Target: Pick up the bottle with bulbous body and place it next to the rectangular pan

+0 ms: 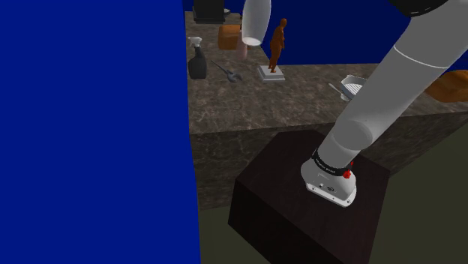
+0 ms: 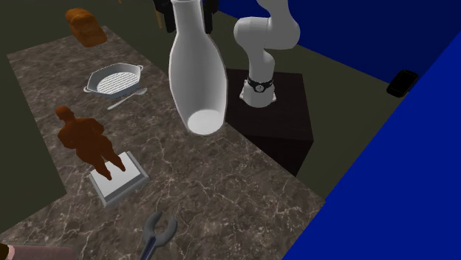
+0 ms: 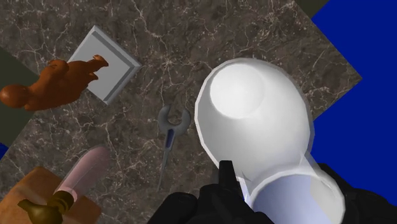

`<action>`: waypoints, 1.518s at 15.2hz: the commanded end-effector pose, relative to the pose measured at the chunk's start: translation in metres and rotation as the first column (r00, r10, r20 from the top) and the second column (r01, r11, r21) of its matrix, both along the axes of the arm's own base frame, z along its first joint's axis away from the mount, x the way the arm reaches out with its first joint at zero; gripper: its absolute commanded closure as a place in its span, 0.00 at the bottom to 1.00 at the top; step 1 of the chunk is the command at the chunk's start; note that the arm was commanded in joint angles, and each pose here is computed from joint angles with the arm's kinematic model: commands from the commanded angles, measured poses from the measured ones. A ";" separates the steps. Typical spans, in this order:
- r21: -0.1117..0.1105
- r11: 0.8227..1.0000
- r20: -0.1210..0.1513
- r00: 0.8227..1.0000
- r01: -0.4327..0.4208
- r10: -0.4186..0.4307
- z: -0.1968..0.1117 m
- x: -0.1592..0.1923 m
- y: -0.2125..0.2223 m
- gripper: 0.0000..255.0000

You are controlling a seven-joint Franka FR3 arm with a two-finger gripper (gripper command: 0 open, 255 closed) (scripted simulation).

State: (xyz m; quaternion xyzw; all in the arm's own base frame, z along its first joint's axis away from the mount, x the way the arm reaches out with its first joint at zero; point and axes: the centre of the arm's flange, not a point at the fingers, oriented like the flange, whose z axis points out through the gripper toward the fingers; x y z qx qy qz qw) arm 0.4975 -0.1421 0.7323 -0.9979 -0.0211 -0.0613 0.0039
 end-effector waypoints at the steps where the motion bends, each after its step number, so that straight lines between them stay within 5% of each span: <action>1: 0.000 1.000 0.000 1.000 0.000 0.000 0.011 0.000 0.001 1.00; 23: 0.000 1.000 0.000 1.000 0.000 0.000 -0.098 -0.136 -0.214 1.00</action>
